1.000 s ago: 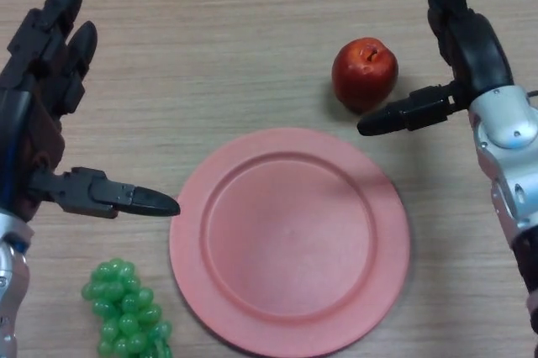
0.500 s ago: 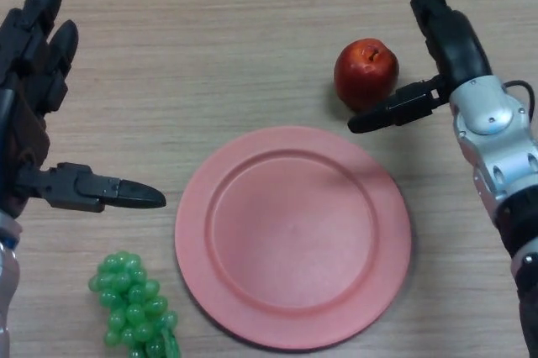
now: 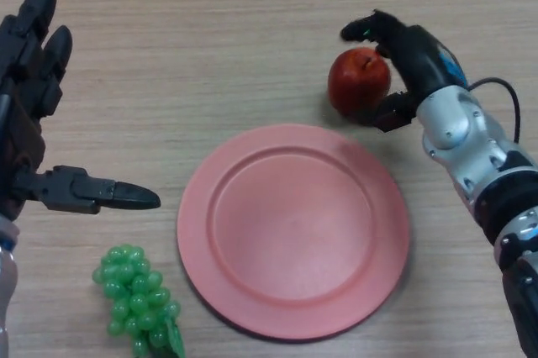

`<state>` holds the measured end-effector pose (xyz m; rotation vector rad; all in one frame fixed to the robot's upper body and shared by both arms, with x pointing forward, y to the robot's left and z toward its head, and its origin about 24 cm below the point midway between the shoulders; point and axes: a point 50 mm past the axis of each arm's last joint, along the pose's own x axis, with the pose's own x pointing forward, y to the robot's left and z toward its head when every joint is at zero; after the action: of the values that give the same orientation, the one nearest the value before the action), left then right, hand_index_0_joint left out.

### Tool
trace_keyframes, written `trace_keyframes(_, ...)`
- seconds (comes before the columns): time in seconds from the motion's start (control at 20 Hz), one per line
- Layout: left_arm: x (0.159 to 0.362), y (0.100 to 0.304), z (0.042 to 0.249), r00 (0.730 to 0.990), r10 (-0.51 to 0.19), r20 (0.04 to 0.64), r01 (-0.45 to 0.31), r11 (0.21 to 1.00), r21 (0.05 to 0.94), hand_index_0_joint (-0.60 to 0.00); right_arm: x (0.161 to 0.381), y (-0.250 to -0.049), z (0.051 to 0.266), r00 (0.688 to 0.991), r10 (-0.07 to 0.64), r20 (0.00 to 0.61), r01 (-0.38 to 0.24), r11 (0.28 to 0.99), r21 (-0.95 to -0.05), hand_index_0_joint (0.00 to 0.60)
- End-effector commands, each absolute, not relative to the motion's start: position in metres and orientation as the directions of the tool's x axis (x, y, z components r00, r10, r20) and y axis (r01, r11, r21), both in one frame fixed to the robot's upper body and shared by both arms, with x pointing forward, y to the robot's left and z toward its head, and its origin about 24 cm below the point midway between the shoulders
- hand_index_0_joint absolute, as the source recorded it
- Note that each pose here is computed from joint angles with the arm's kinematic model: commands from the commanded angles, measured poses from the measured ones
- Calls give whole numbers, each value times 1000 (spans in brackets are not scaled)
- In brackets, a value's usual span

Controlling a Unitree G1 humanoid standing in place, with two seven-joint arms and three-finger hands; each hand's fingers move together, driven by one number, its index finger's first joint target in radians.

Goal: Pick up the red apple and place it on the plate

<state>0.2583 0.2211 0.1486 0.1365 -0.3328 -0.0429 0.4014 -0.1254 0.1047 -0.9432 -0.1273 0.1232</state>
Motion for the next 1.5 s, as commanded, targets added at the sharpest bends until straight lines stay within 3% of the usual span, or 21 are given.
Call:
trace_keyframes(0.05, 245, 240, 191, 824, -19, 566, -105, 977, 186, 0, 410, -115, 148, 949, 201, 243, 80, 593, -802, 600)
trace_keyframes(0.2, 246, 240, 190, 824, -14, 567, -112, 976, 186, 0, 410, -117, 152, 946, 175, 273, 112, 612, -783, 600)
trace_keyframes(0.45, 247, 236, 191, 825, -21, 565, -112, 973, 200, 0, 412, -126, 183, 910, 124, 395, 193, 718, -669, 600)
trace_keyframes(0.55, 248, 233, 192, 827, -34, 561, -95, 975, 199, 0, 410, -125, 193, 894, 126, 430, 190, 763, -618, 600)
trace_keyframes(0.75, 247, 231, 197, 823, -47, 566, -77, 978, 194, 0, 392, -111, 191, 875, 195, 444, 85, 839, -537, 600)
trace_keyframes(0.9, 247, 232, 200, 819, -47, 572, -63, 983, 171, 0, 369, -103, 181, 877, 233, 419, 7, 868, -497, 600)
trace_keyframes(1.2, 247, 230, 197, 823, -48, 566, -55, 985, 164, 0, 330, -99, 148, 875, 315, 367, -47, 811, -584, 600)
trace_keyframes(1.5, 248, 227, 198, 823, -56, 565, -48, 985, 167, 0, 312, -107, 116, 906, 298, 301, -94, 835, -541, 600)
